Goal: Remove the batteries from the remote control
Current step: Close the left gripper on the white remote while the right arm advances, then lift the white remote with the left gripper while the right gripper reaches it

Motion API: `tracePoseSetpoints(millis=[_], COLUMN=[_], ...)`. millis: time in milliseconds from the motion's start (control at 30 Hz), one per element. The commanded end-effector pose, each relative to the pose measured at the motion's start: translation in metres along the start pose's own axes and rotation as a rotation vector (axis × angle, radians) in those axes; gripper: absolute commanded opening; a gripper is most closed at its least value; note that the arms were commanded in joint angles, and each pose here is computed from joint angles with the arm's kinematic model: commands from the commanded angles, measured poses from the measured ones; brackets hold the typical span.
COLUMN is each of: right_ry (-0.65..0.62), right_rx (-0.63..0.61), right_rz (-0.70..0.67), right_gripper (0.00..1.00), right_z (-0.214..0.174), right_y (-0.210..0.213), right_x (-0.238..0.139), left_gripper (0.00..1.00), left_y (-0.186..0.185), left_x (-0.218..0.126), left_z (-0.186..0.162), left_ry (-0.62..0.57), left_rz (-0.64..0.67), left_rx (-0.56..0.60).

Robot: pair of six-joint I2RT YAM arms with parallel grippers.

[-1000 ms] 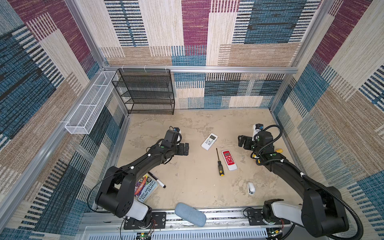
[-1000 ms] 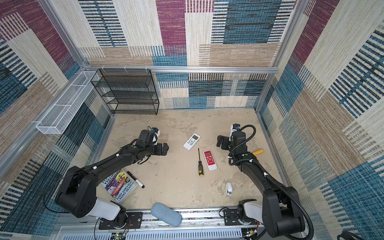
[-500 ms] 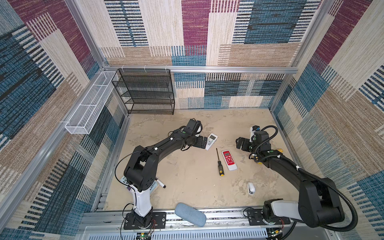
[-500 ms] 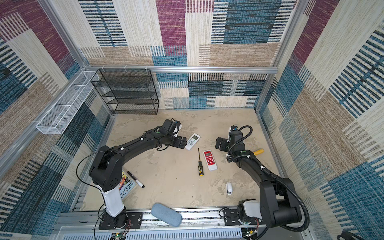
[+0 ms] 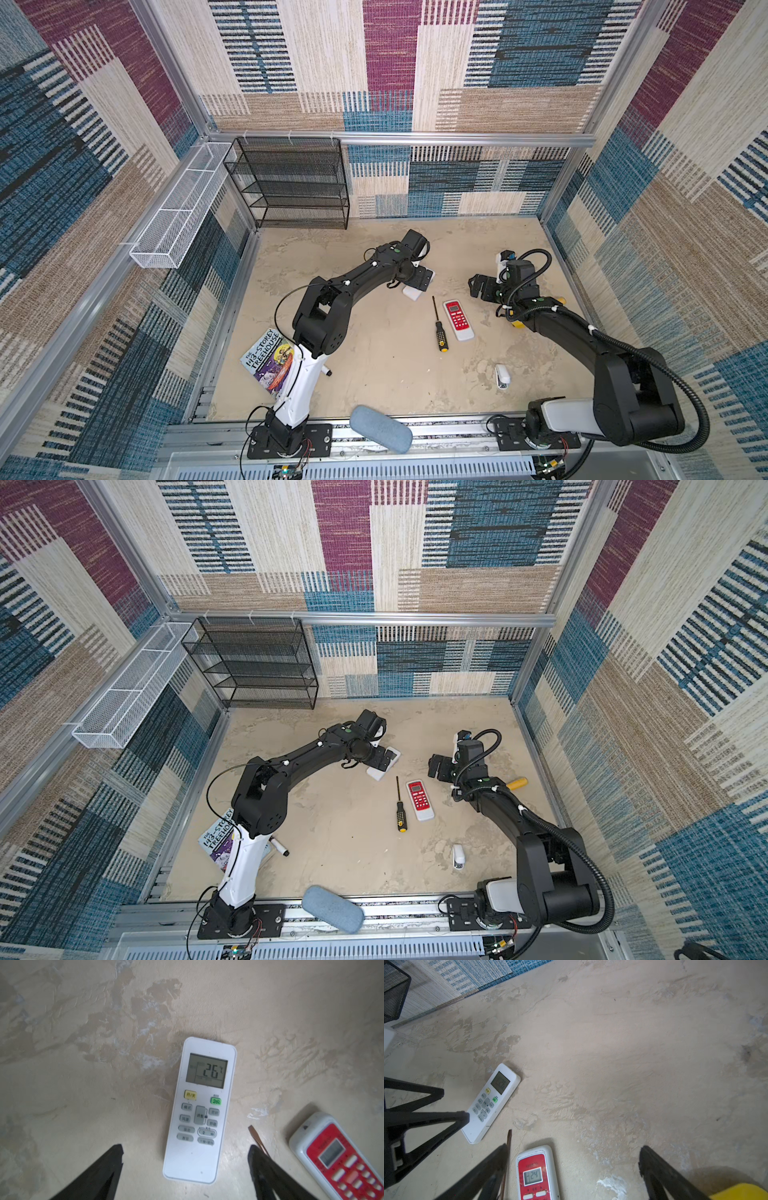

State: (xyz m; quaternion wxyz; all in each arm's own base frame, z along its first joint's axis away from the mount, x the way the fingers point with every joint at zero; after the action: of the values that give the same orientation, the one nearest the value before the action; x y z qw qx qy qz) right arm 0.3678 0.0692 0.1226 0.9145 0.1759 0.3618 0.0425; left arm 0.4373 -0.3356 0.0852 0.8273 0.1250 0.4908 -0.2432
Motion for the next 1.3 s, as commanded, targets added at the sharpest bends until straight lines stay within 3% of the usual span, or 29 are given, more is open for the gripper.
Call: tracePoseSetpoints(millis=[0,567,733,1067,1267], right_ry=[-0.017,0.001,0.008,0.003,-0.004], right_rx=[-0.018,-0.015,-0.011,-0.006,-0.009], right_rz=[0.027,0.06,0.067,0.066,0.071], right_gripper=[1.0,1.0,1.0,1.0,1.0], right_z=[0.003,-0.001,-0.002,-0.003,-0.003], right_y=[0.005,0.008,0.01,0.009,0.009], right_x=[0.0,0.008,0.008,0.006,0.005], left_gripper=[0.96,0.93,0.87,0.66,0.63], left_y=[0.004,-0.011,-0.012,-0.013,-0.012], left_x=[0.007,0.042,0.05,0.053,0.047], left_z=[-0.007,-0.004,-0.005,-0.005,-0.001], left_ry=[0.056,0.105,0.113,0.123,0.11], left_rz=[0.033,-0.003,-0.005,-0.016,-0.003], left_rx=[0.053,0.094,0.098,0.098,0.079])
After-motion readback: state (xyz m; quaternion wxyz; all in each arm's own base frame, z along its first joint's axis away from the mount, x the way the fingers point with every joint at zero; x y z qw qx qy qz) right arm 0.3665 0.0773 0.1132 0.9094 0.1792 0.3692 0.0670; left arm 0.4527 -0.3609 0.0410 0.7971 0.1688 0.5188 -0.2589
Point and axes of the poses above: each gripper's point midway between its finger pads, its own x axis out along the fingers, its own y axis along the line the jaws close on, z = x × y, the point moved 1 cm from there along -x, back along the fingers, and after that the axes turned 3 degrees about x, right-handed, at the moved point
